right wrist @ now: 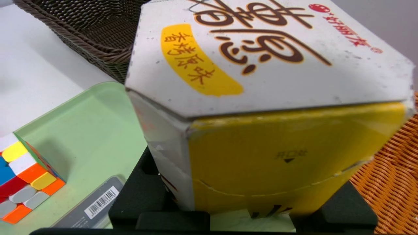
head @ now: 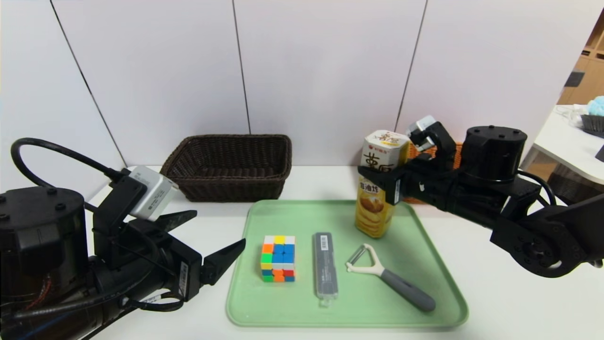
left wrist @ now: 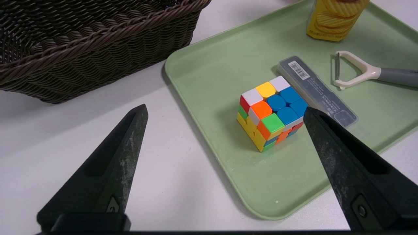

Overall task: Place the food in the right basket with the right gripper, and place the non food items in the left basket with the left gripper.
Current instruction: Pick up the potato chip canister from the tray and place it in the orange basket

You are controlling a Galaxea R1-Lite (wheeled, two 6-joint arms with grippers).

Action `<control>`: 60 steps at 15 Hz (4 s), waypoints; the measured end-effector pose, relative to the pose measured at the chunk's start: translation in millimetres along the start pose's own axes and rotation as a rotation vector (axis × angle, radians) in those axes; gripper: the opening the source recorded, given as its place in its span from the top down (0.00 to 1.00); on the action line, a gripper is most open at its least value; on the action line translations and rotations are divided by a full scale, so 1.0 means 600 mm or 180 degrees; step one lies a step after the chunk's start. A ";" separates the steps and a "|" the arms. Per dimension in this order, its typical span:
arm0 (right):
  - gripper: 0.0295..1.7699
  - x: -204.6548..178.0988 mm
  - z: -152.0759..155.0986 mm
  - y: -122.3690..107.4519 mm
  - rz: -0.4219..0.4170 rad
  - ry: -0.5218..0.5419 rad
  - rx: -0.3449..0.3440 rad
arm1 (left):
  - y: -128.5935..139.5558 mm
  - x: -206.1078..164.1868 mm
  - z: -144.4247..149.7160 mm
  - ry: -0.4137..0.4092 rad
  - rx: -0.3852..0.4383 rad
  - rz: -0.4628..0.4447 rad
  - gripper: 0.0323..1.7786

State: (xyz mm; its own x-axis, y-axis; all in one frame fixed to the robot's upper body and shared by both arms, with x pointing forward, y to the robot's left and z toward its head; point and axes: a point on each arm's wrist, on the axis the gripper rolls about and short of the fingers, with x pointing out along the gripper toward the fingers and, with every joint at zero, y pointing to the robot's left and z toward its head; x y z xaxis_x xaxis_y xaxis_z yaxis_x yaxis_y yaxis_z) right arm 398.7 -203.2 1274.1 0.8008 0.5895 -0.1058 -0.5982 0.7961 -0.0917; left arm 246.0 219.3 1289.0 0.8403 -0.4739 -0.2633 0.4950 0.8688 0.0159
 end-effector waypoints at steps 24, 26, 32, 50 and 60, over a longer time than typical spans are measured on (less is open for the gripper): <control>0.51 -0.070 0.207 -0.151 -0.0935 -0.0637 -0.0521 | 0.000 -0.001 0.006 -0.0045 0.0064 -0.0005 0.05; 0.51 -0.057 0.198 -0.171 -0.1012 -0.0594 -0.0475 | 0.000 -0.001 0.006 -0.0050 0.0060 -0.0005 0.05; 0.51 -0.006 0.145 -0.204 -0.1220 -0.0361 -0.0242 | 0.000 -0.002 0.005 -0.0046 0.0059 0.0000 0.05; 0.51 0.071 0.043 -0.217 -0.1185 -0.0016 -0.0076 | 0.000 -0.002 0.012 -0.0093 0.0137 0.0002 0.05; 0.25 0.075 0.043 -0.217 -0.1184 -0.0064 -0.0110 | 0.000 0.000 0.011 -0.0076 0.0138 0.0000 0.05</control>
State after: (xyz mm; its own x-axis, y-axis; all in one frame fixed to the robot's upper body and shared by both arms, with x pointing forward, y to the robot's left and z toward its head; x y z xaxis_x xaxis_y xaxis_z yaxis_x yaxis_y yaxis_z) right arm 513.7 -277.0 1306.9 0.9638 0.2635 -0.0396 -0.2665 0.9515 -0.1535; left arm 247.1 218.4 1295.3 0.8451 -0.4776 -0.2402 0.5036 0.8620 0.0578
